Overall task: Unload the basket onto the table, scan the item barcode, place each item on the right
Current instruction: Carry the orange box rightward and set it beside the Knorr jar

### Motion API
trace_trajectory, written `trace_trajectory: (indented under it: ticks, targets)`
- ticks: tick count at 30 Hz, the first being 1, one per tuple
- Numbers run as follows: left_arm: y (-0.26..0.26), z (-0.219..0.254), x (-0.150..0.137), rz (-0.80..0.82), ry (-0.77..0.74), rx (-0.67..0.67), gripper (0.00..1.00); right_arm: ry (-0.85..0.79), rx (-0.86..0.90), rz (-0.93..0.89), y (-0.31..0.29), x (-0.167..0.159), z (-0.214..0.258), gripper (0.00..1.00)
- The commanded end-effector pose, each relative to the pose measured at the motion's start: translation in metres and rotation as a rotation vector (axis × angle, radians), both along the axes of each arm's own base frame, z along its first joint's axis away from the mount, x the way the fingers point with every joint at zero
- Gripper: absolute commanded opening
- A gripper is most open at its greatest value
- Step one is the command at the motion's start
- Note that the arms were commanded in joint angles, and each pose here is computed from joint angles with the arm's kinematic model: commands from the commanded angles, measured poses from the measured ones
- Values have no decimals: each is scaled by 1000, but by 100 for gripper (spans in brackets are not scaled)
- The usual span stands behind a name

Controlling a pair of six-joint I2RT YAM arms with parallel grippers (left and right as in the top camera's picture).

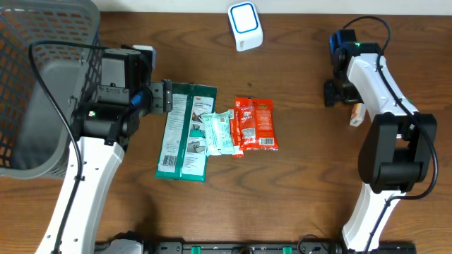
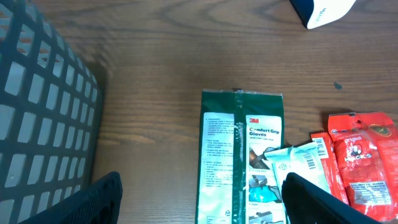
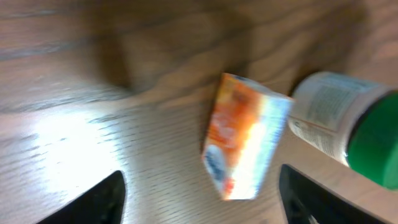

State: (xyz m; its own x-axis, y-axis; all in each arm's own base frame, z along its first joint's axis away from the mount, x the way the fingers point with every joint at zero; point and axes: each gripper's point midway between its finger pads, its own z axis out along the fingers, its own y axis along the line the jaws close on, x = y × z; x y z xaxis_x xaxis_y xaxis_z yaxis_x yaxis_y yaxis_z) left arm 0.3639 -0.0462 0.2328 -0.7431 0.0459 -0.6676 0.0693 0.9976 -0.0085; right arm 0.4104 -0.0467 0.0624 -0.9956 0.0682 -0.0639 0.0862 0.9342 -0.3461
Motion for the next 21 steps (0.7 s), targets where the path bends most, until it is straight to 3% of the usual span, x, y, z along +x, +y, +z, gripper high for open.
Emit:
trace_trajectory:
  ticks: [1,7,21]
  targets:
    - [1,-1,0,7,5,1,83,12,62,2,6,-1,0,61]
    - [1,-1,0,7,5,1,83,15,159,-22,11,-3,-5,8]
    - [1,-1,0,7,5,1,82,-1,159,-171,-30,-11,-9,1]
